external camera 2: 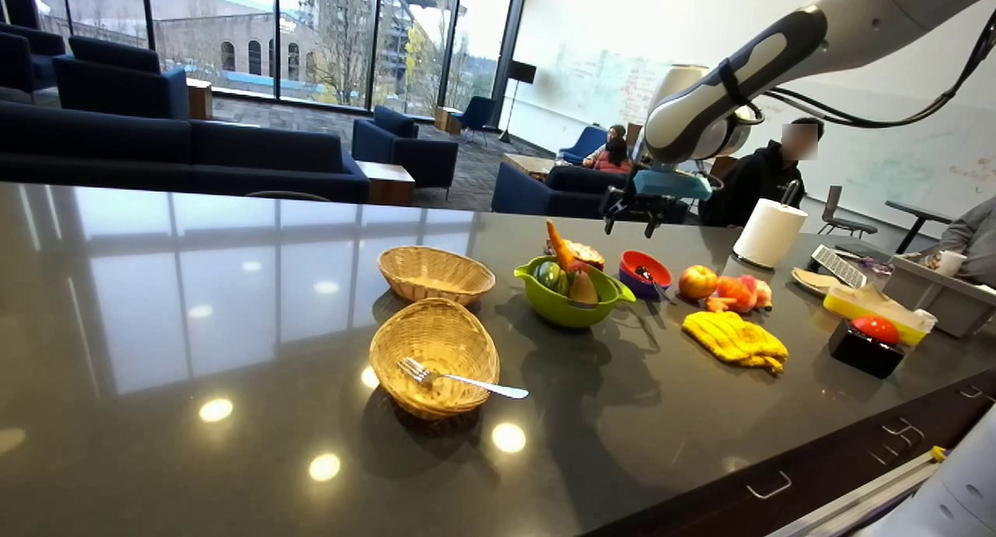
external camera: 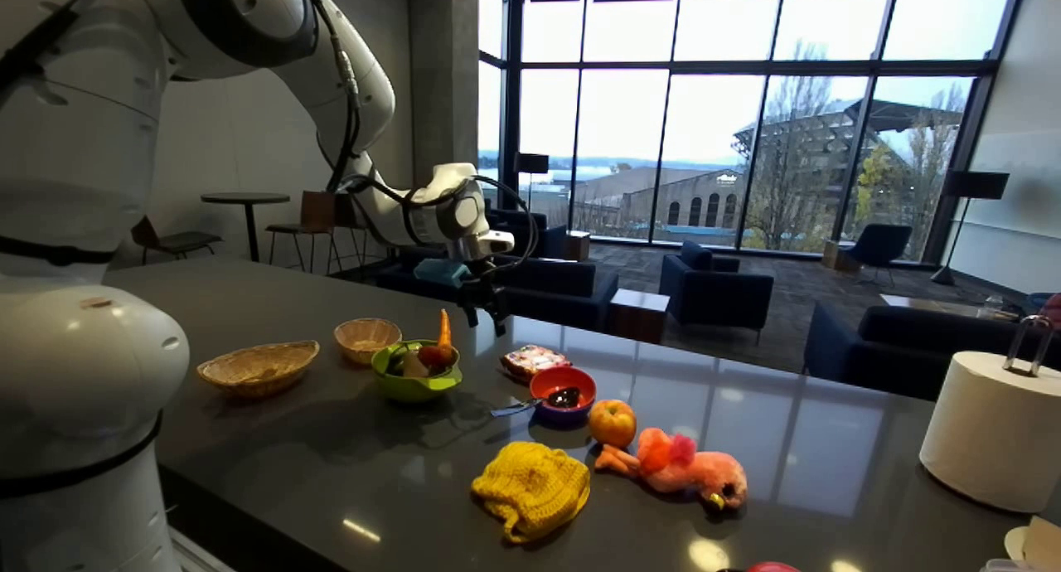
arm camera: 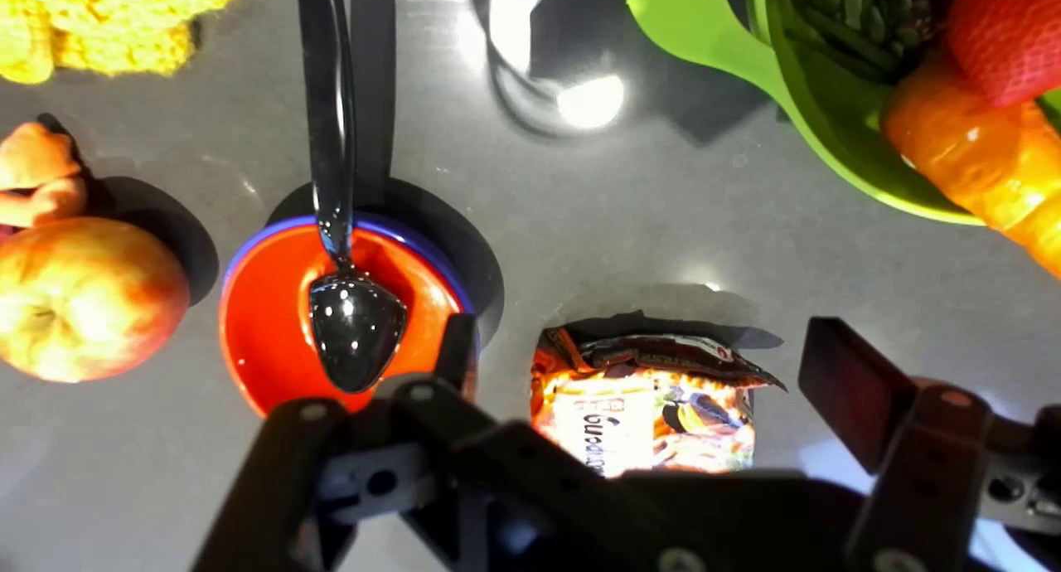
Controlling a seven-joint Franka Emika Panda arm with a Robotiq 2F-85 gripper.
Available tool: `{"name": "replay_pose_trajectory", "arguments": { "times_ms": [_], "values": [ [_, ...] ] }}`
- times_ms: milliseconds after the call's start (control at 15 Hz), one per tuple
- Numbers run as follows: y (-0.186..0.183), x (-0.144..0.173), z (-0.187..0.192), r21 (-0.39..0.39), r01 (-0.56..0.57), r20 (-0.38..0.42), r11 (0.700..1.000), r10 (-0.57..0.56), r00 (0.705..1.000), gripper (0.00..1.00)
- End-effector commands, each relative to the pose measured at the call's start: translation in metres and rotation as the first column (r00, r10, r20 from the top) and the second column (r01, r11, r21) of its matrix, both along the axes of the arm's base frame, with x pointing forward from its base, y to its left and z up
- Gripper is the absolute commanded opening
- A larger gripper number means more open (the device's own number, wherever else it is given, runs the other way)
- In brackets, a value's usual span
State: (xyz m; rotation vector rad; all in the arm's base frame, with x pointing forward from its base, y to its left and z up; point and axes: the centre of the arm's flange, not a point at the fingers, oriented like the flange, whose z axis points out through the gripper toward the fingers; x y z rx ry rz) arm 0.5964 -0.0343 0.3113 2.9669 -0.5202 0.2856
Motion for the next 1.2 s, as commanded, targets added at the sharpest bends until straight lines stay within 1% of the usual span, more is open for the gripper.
{"name": "replay_pose_trajectory", "arguments": {
  "times_ms": [0,333,667,867,1133],
  "values": [
    [-0.012,-0.02,0.019,0.003,0.018,0.029,1.0,-0.019,0.999,1.0],
    [-0.035,-0.027,0.038,0.003,0.034,0.041,0.999,-0.034,0.999,1.0],
    [-0.055,-0.024,0.048,-0.003,0.029,0.043,1.0,-0.029,0.999,1.0],
    [-0.058,-0.024,0.052,-0.007,0.026,0.048,1.0,-0.025,0.999,1.0],
    [-0.05,-0.028,0.061,-0.019,0.038,0.063,0.999,-0.037,0.997,1.0]
  ]
}}
